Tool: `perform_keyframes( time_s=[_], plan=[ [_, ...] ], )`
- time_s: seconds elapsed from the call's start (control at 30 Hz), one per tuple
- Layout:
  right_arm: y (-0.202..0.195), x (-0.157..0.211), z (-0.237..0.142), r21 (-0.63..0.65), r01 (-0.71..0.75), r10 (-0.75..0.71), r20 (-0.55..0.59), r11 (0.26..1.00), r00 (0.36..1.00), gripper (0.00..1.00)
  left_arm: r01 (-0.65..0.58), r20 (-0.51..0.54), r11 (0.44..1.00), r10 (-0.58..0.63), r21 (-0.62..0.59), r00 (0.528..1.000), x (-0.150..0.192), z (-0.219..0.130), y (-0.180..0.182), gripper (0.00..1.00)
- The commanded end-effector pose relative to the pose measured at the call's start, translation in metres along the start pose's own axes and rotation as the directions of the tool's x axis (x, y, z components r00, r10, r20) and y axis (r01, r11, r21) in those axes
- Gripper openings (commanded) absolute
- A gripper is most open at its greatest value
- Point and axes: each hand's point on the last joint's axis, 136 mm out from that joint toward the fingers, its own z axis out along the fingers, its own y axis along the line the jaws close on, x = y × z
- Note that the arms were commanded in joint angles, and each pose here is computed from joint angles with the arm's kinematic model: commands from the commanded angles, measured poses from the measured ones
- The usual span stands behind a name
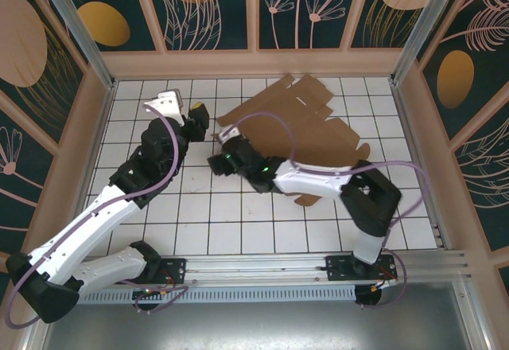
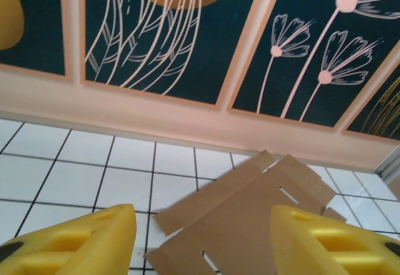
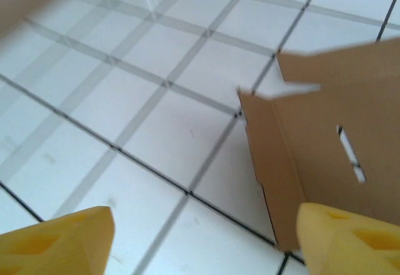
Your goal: Fold the paper box
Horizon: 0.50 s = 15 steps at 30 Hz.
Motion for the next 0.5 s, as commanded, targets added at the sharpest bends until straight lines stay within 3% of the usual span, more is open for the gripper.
perform_keyframes(
  time_s=[0.0,0.03,0.17,0.2,0.27,0.33,0.47],
  plan=[
    [-0.046,-0.086,-0.047,-0.151,-0.275,0.301,0.185,0.949,0.936,0.68,-0.008,-0.006,0.993,0.009,0.121,1.0,-0.009,0.011,-0.033,0.54],
    [-0.075,-0.085,-0.047,-0.092,-0.309,0.321,0.178,0.947,0.93,0.61,-0.015,-0.045,0.988,0.022,0.153,0.999,0.001,0.02,-0.043,0.49],
    [-0.182,-0.04,-0.04,0.245,-0.397,0.391,0.073,0.885,0.917,0.18,0.008,-0.232,0.962,0.057,0.273,0.971,0.06,0.061,-0.082,0.11],
    [-0.205,-0.031,-0.043,0.306,-0.422,0.422,0.068,0.853,0.904,0.12,0.031,-0.279,0.953,0.058,0.302,0.958,0.075,0.07,-0.092,0.02],
    [-0.248,-0.008,-0.053,0.374,-0.478,0.488,0.075,0.795,0.87,0.0,0.091,-0.398,0.932,0.061,0.352,0.915,0.115,0.093,-0.114,0.0],
    [-0.286,0.014,-0.062,0.472,-0.478,0.509,0.069,0.741,0.858,0.0,0.151,-0.5,0.915,0.062,0.374,0.864,0.154,0.113,-0.13,0.0],
    [-0.338,0.063,-0.066,0.642,-0.389,0.529,-0.029,0.66,0.848,0.0,0.233,-0.694,0.911,0.075,0.339,0.716,0.242,0.155,-0.149,0.0]
  ],
)
